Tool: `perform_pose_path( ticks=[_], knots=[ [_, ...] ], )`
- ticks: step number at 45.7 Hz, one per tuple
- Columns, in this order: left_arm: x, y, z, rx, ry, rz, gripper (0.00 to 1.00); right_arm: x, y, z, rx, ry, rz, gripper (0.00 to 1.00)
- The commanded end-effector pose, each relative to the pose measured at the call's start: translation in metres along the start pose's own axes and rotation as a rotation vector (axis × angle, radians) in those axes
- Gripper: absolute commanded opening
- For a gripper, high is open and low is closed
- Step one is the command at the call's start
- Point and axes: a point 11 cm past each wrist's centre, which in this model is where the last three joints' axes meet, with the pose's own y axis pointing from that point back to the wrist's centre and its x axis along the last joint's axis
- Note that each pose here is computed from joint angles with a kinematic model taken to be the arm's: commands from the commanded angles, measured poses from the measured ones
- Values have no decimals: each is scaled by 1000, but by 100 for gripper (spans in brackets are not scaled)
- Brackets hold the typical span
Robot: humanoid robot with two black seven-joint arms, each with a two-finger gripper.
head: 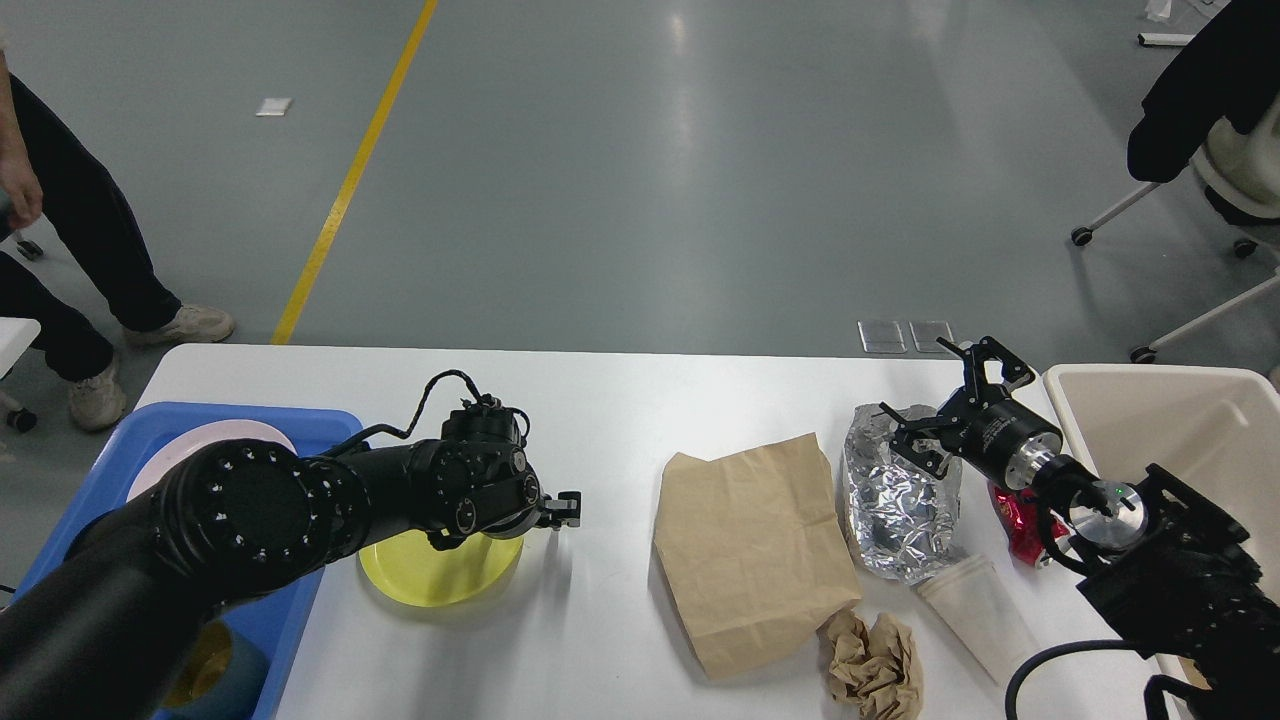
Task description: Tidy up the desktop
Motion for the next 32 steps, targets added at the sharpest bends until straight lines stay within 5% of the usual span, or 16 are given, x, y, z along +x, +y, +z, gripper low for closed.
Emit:
perform_pose_path(
  ticks=[1,10,15,32],
  knots=[
    [0,0,3,-26,2,1,68,-1,0,0,1,0,-1,100],
    [-2,-1,4,-44,8,-6,67,0,0,0,0,0,0,100],
    [-4,-2,4,-44,7,-14,54,0,0,0,0,0,0,100],
    [-9,-4,2,-41,9,-32,42,0,0,0,0,0,0,100]
  ],
)
